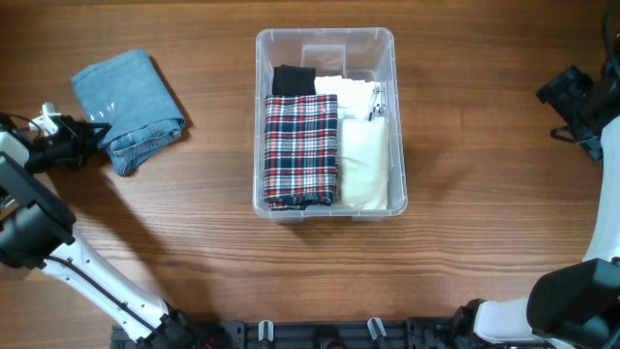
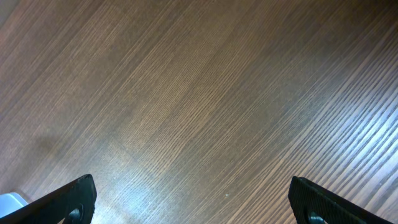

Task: Pack container
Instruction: 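Lift the denim cloth and carry it right into the container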

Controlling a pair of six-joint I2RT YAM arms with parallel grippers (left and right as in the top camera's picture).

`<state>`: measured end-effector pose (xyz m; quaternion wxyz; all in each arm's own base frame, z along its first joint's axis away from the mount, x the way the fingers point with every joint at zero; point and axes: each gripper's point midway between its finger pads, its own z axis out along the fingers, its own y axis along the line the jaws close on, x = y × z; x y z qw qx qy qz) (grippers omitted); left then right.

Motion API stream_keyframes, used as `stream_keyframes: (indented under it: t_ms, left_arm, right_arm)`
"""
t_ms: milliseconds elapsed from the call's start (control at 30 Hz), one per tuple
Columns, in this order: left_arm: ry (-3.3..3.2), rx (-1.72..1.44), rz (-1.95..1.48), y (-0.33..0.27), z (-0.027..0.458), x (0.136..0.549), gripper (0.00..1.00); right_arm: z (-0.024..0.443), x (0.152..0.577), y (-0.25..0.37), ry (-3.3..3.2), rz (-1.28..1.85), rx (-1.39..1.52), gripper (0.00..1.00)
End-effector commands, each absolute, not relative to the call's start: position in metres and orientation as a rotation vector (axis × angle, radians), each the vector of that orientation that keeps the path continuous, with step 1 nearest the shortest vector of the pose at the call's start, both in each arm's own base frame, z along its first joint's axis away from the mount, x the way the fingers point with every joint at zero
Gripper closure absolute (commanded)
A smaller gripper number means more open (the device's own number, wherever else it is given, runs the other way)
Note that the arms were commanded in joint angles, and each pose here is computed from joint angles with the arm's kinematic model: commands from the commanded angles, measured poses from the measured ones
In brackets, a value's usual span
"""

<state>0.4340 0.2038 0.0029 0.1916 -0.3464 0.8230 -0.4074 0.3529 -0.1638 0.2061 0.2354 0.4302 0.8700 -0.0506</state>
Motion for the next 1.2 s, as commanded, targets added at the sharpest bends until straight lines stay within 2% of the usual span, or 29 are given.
stream_keyframes:
  t_ms: [0,200,433,667,767,967,1167]
  left_arm:
    - [2.336,-0.972,-1.171,0.192,-0.002,0.431,0.96]
    - [2.180,-0.756,-1.201,0.192,0.094,0.451,0.96]
    - [2.080,-0.541,-1.079,0.175,0.214,0.447,0.96]
    - [1.986,-0.287,-0.999,0.110,0.331,0.423,0.96]
    - [1.949,-0.162,-1.015,0.057,0.379,0.404,0.96]
    - [1.937,0.024,-1.131,-0.034,0.419,0.377,0.96]
    - [2.009,0.180,-1.314,-0.120,0.414,0.364,0.96]
  right_arm:
    - [0.201,0.353,-0.164,2.391,-0.129,1.203,0.00]
    - [0.201,0.353,-0.164,2.391,-0.128,1.204,0.00]
    - [0.201,0.353,-0.164,2.391,-0.129,1.203,0.00]
    - [0.201,0.353,-0.164,2.391,-0.129,1.203,0.00]
    - [0.201,0.353,-0.164,2.391,-0.129,1.203,0.00]
    - [0.201,0.353,-0.164,2.391,-0.129,1.203,0.00]
    - [0.201,0.353,-0.164,2.391,-0.129,1.203,0.00]
